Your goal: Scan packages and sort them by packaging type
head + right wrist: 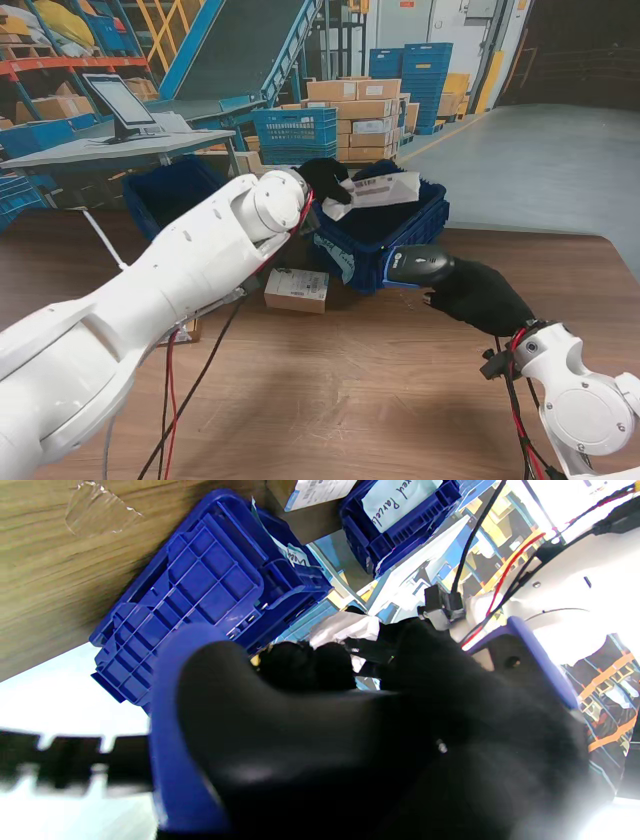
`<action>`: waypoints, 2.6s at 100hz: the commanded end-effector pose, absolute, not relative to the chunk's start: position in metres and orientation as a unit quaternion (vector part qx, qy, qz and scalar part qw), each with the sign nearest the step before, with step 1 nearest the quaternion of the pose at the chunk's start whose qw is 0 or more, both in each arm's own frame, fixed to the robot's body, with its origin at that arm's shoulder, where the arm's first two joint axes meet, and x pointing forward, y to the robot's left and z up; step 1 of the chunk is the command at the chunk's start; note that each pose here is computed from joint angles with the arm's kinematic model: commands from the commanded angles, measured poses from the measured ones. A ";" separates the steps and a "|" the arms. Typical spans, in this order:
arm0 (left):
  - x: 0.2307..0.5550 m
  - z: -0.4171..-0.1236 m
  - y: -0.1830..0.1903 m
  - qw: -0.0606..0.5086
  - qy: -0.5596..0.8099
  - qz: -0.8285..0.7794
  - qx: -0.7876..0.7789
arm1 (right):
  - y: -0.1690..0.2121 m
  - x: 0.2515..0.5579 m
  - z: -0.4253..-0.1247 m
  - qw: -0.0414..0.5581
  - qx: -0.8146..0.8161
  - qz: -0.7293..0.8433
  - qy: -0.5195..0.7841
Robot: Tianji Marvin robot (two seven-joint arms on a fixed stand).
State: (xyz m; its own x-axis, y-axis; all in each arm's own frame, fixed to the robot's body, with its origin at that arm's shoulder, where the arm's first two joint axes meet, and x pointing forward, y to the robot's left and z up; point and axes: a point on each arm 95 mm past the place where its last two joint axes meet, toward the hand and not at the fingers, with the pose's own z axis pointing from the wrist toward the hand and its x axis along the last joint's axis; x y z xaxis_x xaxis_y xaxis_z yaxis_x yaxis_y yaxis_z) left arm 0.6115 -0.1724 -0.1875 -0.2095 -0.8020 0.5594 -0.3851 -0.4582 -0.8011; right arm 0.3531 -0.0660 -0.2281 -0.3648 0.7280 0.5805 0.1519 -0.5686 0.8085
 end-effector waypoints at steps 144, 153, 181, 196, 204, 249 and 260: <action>0.605 -0.188 -0.215 0.143 0.561 -0.559 -0.594 | -0.073 0.338 -0.232 0.197 0.550 0.695 0.419; 0.600 -0.181 -0.215 0.151 0.569 -0.568 -0.575 | -0.073 0.339 -0.232 0.197 0.549 0.695 0.420; 0.570 -0.157 -0.215 0.152 0.558 -0.617 -0.534 | -0.072 0.339 -0.231 0.201 0.548 0.694 0.421; 0.549 -0.157 -0.219 0.113 0.572 -0.629 -0.515 | -0.072 0.339 -0.230 0.206 0.548 0.694 0.419; 0.538 -0.162 -0.222 0.086 0.573 -0.635 -0.511 | -0.072 0.339 -0.229 0.208 0.547 0.694 0.419; 0.512 -0.189 -0.245 0.000 0.589 -0.643 -0.489 | -0.082 0.334 -0.219 0.225 0.555 0.691 0.404; 0.514 -0.197 -0.251 -0.009 0.585 -0.642 -0.496 | -0.083 0.331 -0.219 0.226 0.557 0.691 0.402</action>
